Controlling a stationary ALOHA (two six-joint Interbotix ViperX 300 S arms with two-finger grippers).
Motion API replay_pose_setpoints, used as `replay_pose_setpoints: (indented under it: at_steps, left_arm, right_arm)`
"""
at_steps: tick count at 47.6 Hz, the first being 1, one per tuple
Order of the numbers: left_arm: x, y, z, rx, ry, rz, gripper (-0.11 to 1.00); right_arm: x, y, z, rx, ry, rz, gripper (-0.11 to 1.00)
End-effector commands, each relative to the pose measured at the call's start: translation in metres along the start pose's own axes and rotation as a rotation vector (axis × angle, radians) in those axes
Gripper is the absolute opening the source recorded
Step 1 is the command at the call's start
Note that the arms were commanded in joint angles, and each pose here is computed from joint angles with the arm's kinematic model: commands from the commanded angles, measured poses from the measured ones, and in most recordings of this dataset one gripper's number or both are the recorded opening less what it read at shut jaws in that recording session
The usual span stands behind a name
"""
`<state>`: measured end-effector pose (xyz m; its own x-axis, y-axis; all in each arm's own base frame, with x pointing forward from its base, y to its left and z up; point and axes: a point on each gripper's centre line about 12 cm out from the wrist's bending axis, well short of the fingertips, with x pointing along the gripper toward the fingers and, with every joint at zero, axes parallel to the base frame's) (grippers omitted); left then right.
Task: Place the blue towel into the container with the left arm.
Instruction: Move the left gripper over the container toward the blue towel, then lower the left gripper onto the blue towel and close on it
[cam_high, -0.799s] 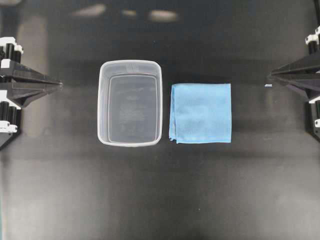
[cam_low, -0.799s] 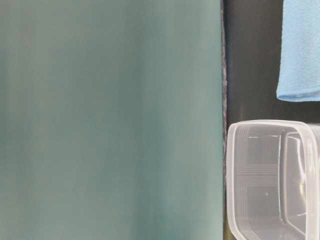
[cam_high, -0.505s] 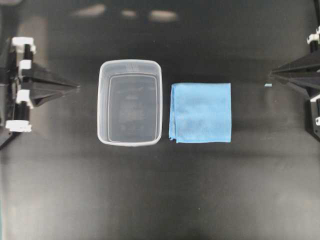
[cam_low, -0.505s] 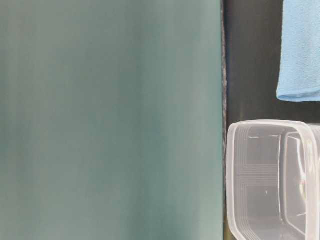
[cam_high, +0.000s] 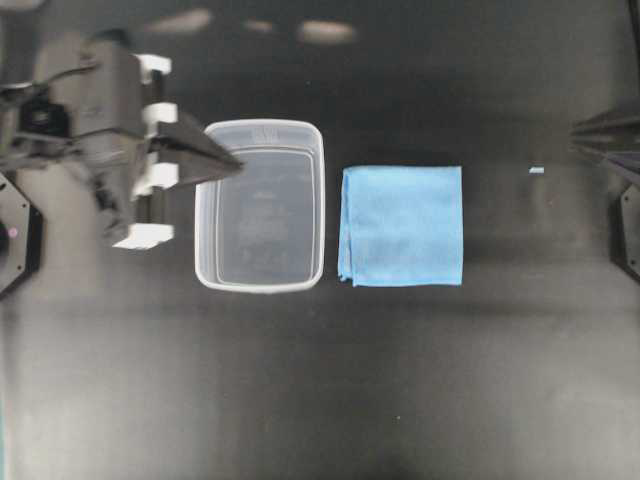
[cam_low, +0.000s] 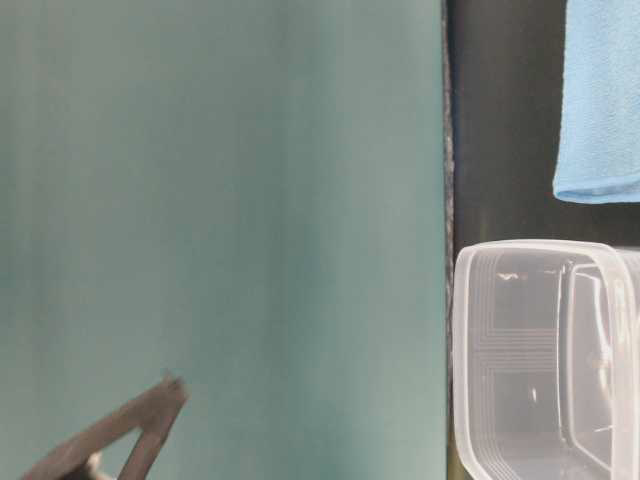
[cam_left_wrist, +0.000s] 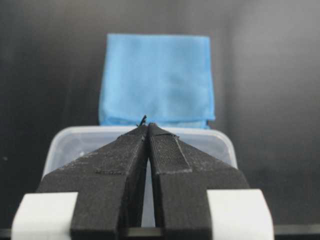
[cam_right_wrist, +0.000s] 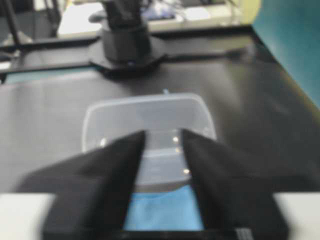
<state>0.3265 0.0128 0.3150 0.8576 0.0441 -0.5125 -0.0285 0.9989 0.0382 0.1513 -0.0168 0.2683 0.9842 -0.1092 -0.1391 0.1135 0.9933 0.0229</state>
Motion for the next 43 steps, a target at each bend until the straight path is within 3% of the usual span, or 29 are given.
replay_pose_setpoints:
  at_steps: [1, 5, 9, 13, 21, 25, 32, 37, 43]
  left_arm:
    - [0.011, 0.000, 0.023, 0.006, -0.011, 0.002, 0.01]
    - [0.022, 0.001, 0.030, 0.005, 0.015, 0.003, 0.01]
    - [0.033, 0.003, 0.034, 0.003, 0.063, 0.007, 0.06]
    - [0.050, 0.003, 0.036, 0.005, 0.129, 0.006, 0.23]
    - [0.091, -0.006, 0.039, 0.017, 0.232, -0.010, 0.73]
    - [0.116, -0.010, 0.036, 0.023, 0.295, -0.017, 0.89]
    - [0.161, -0.017, 0.028, 0.036, 0.382, -0.026, 0.90]
    - [0.198, -0.022, 0.010, 0.062, 0.435, -0.037, 0.90]
    - [0.232, -0.024, -0.006, 0.062, 0.478, -0.038, 0.90]
  right_arm:
    - [-0.004, -0.001, 0.002, 0.005, 0.000, -0.004, 0.42]
    - [-0.005, -0.001, 0.001, 0.004, 0.009, -0.004, 0.66]
    - [-0.005, -0.001, -0.001, 0.002, 0.024, -0.004, 0.79]
    - [-0.005, -0.001, -0.001, 0.002, 0.026, -0.004, 0.79]
    - [-0.006, -0.001, 0.001, 0.004, 0.009, -0.004, 0.77]
    - [-0.008, 0.000, 0.003, 0.004, -0.006, -0.003, 0.77]
    - [-0.013, 0.000, 0.007, 0.009, -0.031, 0.000, 0.77]
    - [-0.019, 0.000, 0.015, 0.008, -0.071, 0.001, 0.77]
    - [-0.025, 0.000, 0.017, 0.009, -0.101, 0.003, 0.77]
